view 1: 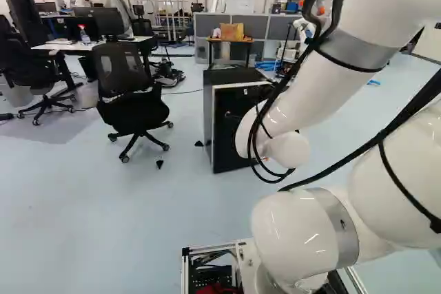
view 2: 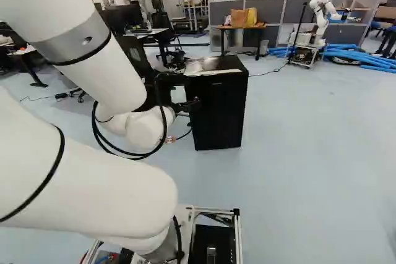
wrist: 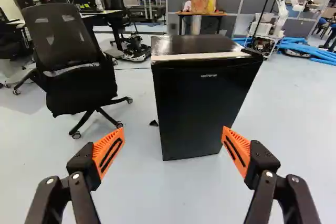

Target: Grab a drink from the fridge

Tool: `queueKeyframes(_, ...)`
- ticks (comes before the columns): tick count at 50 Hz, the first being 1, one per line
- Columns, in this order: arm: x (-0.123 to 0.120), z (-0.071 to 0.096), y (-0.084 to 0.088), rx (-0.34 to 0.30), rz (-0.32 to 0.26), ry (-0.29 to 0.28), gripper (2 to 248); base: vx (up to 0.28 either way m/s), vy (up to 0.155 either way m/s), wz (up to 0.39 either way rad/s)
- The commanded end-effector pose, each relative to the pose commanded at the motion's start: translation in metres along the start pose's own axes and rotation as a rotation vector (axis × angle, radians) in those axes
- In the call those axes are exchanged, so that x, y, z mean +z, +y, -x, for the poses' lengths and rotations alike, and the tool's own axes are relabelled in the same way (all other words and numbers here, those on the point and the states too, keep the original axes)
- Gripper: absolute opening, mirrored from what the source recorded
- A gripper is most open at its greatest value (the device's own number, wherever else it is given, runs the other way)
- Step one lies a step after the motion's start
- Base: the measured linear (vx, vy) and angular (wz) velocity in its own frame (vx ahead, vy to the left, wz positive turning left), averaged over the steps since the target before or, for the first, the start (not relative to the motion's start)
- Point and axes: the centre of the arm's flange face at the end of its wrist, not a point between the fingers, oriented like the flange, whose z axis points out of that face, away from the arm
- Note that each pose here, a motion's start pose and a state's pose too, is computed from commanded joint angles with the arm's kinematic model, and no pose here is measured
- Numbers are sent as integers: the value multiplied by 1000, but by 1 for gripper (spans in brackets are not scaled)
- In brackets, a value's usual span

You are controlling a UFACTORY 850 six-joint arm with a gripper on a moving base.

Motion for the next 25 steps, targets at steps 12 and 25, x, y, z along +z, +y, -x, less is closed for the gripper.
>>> queueKeyframes(12, 0, 0, 0, 0, 0, 0, 247, 73, 26, 121)
queueKeyframes(25, 0, 0, 0, 0, 0, 0, 247, 72, 25, 110)
